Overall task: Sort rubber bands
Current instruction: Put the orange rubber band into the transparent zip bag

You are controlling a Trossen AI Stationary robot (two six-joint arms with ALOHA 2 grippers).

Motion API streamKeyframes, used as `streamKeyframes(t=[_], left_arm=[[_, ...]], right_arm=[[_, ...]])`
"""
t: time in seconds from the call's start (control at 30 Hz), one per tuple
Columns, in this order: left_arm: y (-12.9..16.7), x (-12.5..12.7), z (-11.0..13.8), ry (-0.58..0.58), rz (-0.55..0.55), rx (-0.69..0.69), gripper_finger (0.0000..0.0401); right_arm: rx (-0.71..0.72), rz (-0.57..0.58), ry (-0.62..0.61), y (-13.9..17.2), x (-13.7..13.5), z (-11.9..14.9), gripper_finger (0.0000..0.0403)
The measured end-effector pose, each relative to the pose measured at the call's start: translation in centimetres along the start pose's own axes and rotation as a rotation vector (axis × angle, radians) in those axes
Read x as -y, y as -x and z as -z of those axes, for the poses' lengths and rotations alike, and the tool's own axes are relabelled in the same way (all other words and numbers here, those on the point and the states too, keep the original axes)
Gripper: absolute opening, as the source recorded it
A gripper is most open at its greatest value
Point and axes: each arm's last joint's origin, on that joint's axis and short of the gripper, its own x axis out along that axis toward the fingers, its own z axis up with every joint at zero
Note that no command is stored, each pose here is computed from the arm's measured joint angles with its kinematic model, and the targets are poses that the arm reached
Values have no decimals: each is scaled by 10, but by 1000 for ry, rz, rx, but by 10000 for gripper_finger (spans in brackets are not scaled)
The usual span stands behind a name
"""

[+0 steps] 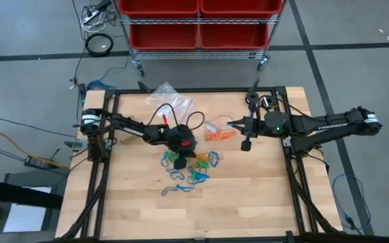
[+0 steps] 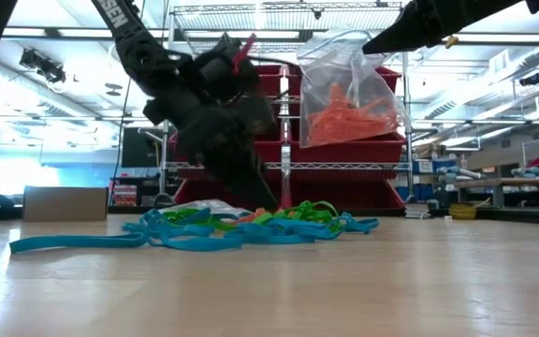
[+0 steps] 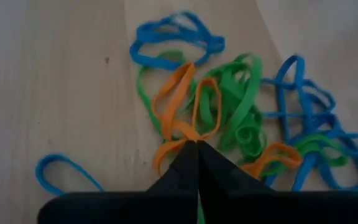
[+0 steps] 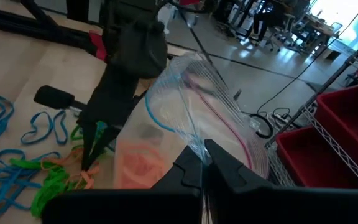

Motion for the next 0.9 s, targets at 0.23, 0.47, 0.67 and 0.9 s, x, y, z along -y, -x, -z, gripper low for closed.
streamKeyframes(t=[0.23,0.47,0.67,0.9], left_arm=[[45,12,-31,-52,-8,118,2],[74,24,-43,-58,-17,161,1],[53,16,-20,81,-17,4,41],[18,-6,17,225,-29,-34,163]], right_arm=[[-1,-1,-1,0,0,0,0],[3,0,-3,0,0,0,0],[20,3,-9,0,0,-2,0],[25,-8,-16,0,-1,-2,0]])
